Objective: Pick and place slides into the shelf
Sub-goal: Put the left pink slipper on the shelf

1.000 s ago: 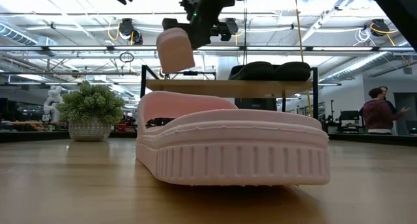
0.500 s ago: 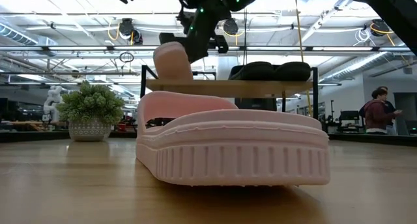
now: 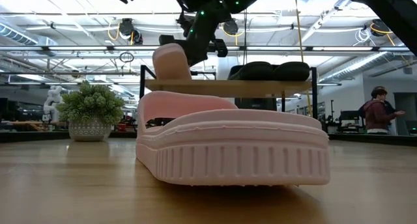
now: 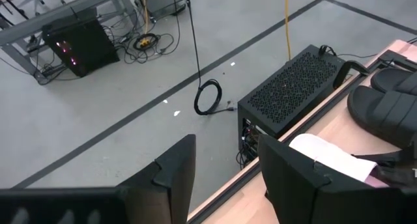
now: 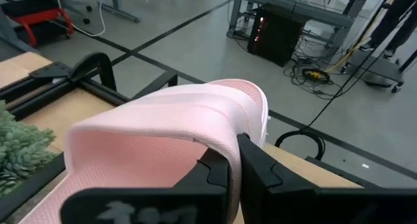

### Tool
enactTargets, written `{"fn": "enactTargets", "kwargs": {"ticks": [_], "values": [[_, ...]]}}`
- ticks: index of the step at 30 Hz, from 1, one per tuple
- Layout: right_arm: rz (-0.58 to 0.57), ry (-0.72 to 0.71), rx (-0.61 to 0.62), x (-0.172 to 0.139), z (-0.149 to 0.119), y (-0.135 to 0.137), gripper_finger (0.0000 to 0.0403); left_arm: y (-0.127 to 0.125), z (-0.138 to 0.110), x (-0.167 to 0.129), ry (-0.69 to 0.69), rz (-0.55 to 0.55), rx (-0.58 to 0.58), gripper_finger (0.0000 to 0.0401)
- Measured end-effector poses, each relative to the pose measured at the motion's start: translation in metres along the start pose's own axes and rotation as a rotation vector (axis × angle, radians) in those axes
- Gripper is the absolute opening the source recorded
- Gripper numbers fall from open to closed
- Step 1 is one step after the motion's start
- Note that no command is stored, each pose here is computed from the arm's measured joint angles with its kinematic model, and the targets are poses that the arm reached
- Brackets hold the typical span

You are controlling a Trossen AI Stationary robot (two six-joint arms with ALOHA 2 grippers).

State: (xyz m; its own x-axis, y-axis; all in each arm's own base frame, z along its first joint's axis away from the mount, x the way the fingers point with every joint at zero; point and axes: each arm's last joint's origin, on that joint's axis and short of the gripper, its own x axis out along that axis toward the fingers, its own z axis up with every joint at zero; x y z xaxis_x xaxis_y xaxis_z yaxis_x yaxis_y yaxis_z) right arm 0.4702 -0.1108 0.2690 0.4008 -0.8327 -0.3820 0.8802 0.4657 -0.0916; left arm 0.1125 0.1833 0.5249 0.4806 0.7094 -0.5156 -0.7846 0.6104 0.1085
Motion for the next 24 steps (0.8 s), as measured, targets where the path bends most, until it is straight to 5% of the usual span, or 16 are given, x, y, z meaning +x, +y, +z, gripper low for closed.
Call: {"fn": "enactTargets", "kwargs": {"ticks": [12,24], "values": [[-0.058,-0.024,0.015,0.0042,0.0027,-0.0051,0.0000,-0.0002,0.0000,0.0000,-0.001,-0.004,0.000,0.0168],[0.020,0.000,0.024,0.0065,0.0024,-0.0033,0.0000,-0.0001,0.0000,0.0000,-0.001,-0.004,0.000,0.0168]]}}
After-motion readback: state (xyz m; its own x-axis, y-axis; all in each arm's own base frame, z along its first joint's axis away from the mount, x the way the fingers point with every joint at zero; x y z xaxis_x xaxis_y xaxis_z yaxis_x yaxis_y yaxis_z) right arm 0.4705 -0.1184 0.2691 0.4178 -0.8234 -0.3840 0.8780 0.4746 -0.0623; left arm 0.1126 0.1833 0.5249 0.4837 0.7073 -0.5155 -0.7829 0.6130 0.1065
